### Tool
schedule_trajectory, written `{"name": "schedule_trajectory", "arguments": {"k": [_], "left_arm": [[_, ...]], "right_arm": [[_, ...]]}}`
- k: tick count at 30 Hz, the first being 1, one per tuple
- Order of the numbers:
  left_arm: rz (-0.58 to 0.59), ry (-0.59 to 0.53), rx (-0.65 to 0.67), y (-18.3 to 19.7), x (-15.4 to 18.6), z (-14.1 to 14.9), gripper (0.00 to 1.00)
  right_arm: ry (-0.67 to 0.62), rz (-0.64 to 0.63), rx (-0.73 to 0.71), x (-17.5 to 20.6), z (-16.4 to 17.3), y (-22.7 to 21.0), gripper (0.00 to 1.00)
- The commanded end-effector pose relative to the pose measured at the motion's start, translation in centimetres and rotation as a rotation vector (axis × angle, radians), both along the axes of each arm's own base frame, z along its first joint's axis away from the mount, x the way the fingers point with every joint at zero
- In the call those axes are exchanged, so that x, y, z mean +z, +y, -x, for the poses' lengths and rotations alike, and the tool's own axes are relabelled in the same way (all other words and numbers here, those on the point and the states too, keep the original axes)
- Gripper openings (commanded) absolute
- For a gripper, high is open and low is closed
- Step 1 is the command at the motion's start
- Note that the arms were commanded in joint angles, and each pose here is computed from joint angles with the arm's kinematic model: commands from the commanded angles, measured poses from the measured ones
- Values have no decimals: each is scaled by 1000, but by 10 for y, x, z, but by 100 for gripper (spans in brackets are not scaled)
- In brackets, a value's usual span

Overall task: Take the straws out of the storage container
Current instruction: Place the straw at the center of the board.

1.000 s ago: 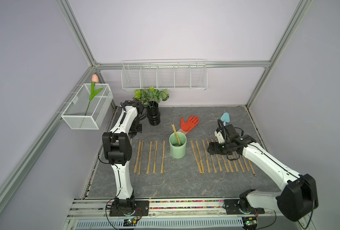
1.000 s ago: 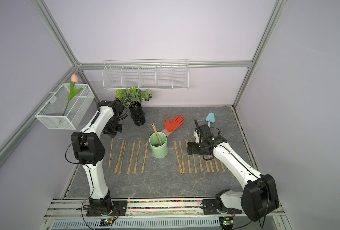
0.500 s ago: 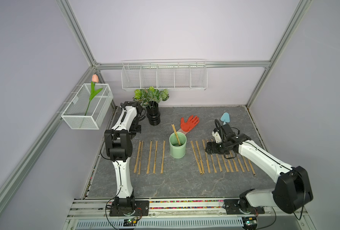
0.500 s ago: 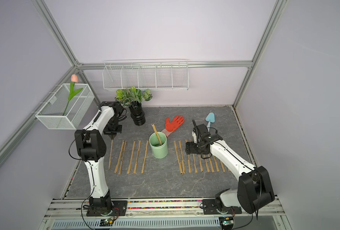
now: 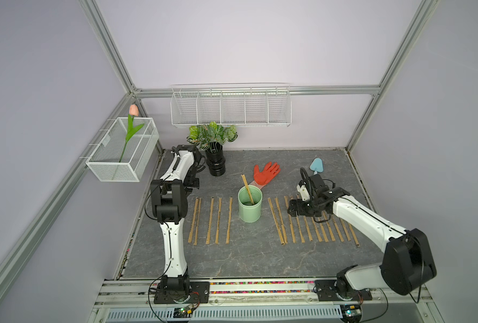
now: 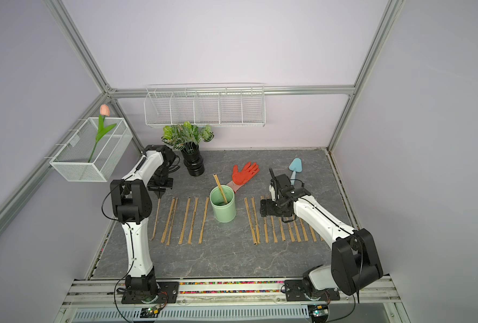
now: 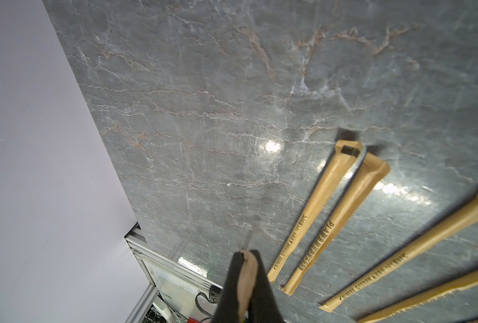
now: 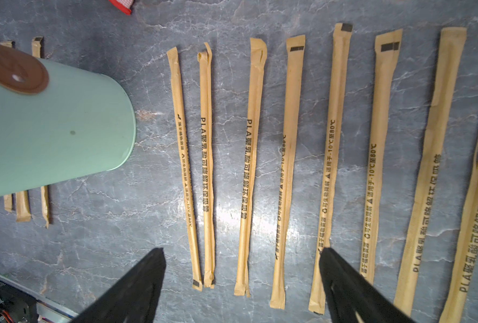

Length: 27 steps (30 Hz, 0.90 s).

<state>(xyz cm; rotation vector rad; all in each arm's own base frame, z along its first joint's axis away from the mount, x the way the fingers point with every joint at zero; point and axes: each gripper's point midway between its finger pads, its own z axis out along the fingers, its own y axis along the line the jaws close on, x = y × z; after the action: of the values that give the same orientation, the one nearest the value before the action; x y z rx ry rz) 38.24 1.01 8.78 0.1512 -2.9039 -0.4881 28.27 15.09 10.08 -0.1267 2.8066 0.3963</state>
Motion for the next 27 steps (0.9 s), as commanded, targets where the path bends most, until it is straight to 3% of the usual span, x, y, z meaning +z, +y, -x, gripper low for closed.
{"name": "schedule_trajectory", "arguments": {"k": [1,27], "left_arm": [[1,-3,7,3,-7,-7,5],[0,22,1,2,-24,-15,12]], "right_arm": [[19,-6,10,-10,1,1,89],[55,-5,18,-25,-5,6,89]]}}
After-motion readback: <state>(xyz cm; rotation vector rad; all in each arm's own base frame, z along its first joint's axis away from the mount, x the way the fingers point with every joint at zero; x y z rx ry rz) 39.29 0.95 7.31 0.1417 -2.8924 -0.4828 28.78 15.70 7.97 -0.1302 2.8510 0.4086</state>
